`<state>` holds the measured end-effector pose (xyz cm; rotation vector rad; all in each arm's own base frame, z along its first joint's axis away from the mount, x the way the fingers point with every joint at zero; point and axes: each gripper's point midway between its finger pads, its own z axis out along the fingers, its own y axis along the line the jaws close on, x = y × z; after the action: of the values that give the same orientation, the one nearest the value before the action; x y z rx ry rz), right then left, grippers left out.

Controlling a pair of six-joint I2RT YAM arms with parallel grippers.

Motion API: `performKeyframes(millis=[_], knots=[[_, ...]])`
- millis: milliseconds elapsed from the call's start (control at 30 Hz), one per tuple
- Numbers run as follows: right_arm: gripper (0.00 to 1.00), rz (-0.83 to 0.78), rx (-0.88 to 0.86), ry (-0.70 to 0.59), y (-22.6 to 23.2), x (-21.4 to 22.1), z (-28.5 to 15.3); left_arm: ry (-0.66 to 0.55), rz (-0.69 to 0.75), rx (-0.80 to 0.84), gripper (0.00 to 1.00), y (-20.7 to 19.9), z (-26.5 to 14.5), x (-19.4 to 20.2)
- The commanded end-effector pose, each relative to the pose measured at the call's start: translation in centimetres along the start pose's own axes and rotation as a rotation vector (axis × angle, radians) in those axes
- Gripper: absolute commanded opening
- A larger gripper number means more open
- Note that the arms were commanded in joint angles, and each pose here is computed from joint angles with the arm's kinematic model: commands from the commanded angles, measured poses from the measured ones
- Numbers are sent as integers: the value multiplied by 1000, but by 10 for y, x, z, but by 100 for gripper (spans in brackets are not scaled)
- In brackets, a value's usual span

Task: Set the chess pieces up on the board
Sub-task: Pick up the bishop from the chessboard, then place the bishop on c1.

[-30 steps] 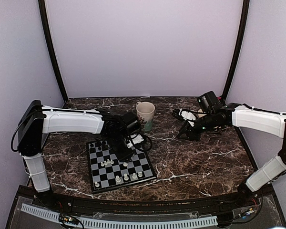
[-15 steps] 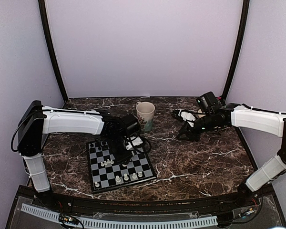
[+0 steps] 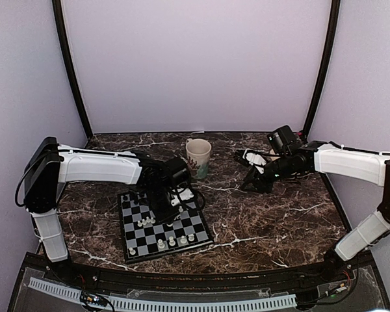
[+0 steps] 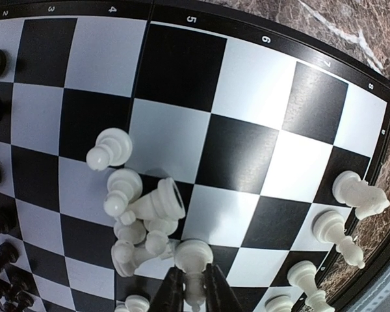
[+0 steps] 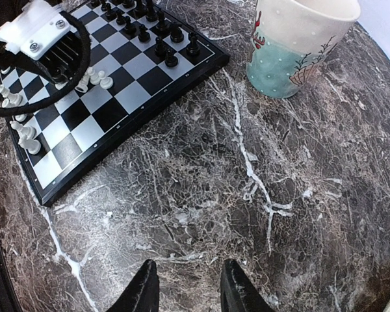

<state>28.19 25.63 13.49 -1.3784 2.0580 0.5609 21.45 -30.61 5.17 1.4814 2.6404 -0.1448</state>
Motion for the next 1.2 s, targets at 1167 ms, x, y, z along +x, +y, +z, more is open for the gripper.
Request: performKeyframes(millis=[1167], knots=[[33, 8, -40, -4, 3, 0, 8, -49, -106, 114, 7, -44, -61, 82]])
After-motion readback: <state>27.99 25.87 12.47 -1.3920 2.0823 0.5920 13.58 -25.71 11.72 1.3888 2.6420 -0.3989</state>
